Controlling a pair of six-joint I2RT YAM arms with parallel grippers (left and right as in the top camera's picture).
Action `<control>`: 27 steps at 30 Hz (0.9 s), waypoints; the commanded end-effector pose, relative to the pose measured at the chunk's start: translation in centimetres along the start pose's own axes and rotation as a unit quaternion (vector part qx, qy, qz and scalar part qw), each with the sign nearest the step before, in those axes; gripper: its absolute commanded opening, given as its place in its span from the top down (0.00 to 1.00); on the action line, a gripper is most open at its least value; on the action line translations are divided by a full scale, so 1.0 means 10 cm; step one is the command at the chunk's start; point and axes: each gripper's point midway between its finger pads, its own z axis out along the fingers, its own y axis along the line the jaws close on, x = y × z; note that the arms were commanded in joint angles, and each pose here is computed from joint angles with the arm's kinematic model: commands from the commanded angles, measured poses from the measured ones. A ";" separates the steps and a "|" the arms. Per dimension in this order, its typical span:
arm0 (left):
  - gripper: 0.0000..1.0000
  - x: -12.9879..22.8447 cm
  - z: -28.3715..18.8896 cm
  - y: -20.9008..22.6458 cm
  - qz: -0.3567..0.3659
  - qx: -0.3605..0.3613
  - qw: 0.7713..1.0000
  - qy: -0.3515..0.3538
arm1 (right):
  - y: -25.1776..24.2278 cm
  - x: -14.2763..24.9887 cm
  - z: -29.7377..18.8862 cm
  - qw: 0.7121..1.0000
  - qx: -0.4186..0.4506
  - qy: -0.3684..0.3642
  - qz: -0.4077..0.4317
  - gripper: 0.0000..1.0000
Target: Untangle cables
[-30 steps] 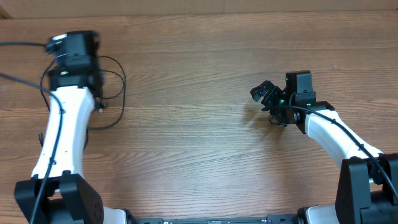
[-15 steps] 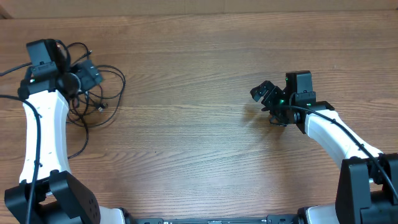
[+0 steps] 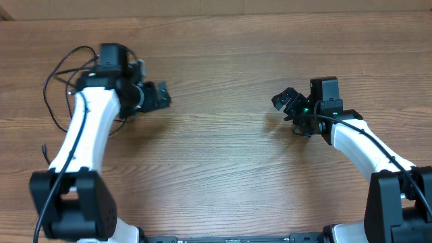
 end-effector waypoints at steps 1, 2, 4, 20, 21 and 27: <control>0.00 0.32 0.38 -0.21 0.014 0.001 0.997 0.081 | -0.02 0.01 0.02 1.000 0.000 0.002 0.003 0.00; 0.00 0.40 0.50 -0.27 0.012 -0.002 0.995 0.099 | -0.01 0.01 0.02 1.000 0.000 0.002 0.003 0.00; 0.00 0.53 0.67 -0.34 0.009 -0.009 0.992 0.128 | -0.01 0.01 0.02 1.000 0.000 0.002 0.003 0.00; 0.00 1.01 1.31 -0.48 0.049 -0.042 0.973 0.220 | -0.01 0.01 0.02 1.000 0.000 0.002 0.003 0.00; 0.00 0.99 1.32 -0.49 0.051 -0.040 0.975 0.215 | -0.01 0.01 0.02 1.000 0.000 0.002 0.003 0.00; 0.00 0.81 1.40 -0.57 0.061 -0.023 0.982 0.175 | -0.01 0.01 0.02 1.000 0.000 0.002 0.003 0.00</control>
